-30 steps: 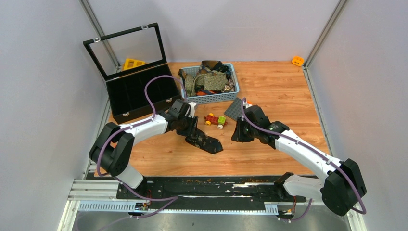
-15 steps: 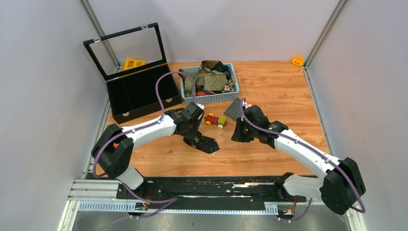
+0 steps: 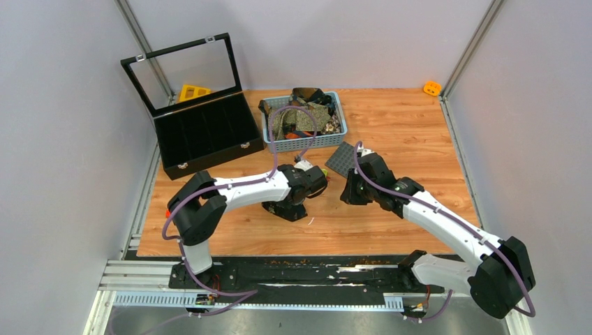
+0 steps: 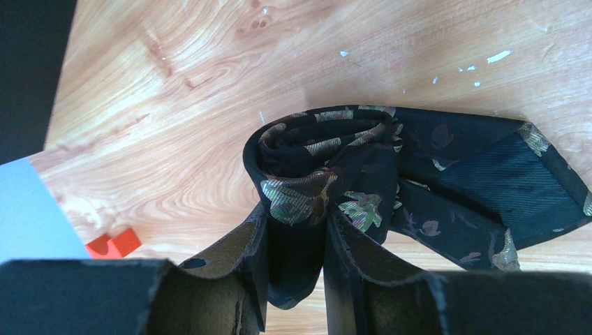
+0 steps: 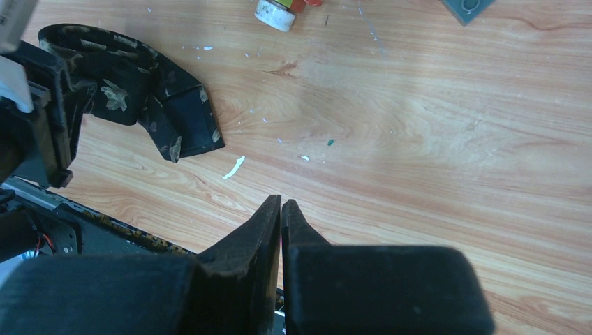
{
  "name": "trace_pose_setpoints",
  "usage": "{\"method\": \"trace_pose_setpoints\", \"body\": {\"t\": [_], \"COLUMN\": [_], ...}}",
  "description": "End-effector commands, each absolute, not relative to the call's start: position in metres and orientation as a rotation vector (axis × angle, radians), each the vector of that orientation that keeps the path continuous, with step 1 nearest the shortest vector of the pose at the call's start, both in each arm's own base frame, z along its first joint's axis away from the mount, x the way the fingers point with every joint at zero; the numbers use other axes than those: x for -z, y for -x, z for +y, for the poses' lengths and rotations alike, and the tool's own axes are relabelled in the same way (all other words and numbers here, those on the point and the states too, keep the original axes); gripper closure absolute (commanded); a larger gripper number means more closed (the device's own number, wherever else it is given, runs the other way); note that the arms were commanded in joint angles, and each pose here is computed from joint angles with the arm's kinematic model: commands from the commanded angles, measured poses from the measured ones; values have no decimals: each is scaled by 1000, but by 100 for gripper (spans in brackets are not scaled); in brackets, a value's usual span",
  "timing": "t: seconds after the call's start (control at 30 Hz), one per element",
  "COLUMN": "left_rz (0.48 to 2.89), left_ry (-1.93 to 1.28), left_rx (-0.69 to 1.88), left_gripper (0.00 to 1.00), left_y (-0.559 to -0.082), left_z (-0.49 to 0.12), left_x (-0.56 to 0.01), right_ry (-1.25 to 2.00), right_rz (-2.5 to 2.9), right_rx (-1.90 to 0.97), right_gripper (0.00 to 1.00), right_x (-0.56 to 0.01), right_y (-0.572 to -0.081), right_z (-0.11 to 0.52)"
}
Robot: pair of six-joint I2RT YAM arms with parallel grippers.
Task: Roll the ties
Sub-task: Roll the tie at the center of the board.
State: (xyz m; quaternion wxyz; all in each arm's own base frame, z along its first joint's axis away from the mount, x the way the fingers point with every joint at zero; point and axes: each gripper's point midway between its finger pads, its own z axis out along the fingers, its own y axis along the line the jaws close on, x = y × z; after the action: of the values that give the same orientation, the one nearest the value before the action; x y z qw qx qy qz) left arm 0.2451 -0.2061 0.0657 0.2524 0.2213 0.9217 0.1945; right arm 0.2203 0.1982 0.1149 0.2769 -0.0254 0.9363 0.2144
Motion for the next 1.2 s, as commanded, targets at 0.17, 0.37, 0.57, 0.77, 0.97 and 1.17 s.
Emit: {"method": "trace_pose_setpoints", "body": {"t": [0.17, 0.37, 0.57, 0.77, 0.97, 1.17], "left_rz": [2426, 2398, 2393, 2410, 2433, 2461], "left_ry": [-563, -571, -605, -632, -647, -655], "left_rx": [-685, -710, -701, -654, -626, -570], "left_gripper": [66, 66, 66, 66, 61, 48], "left_y": [-244, -237, -227, -219, -212, -207], "left_z": [-205, -216, -232, -253, -271, -284], "left_x": [-76, -73, -59, -47, -39, -35], "right_ry": [11, -24, -73, -135, -183, -190], "right_rz": [2460, 2431, 2360, 2264, 2180, 2167], "right_rx": [-547, -518, -505, -480, -477, -474], "right_gripper": [94, 94, 93, 91, 90, 89], "right_x": [-127, -133, -150, -171, -187, -191], "right_y": [-226, -228, -229, -230, -229, -226], "right_z": [190, 183, 172, 156, 144, 139]}}
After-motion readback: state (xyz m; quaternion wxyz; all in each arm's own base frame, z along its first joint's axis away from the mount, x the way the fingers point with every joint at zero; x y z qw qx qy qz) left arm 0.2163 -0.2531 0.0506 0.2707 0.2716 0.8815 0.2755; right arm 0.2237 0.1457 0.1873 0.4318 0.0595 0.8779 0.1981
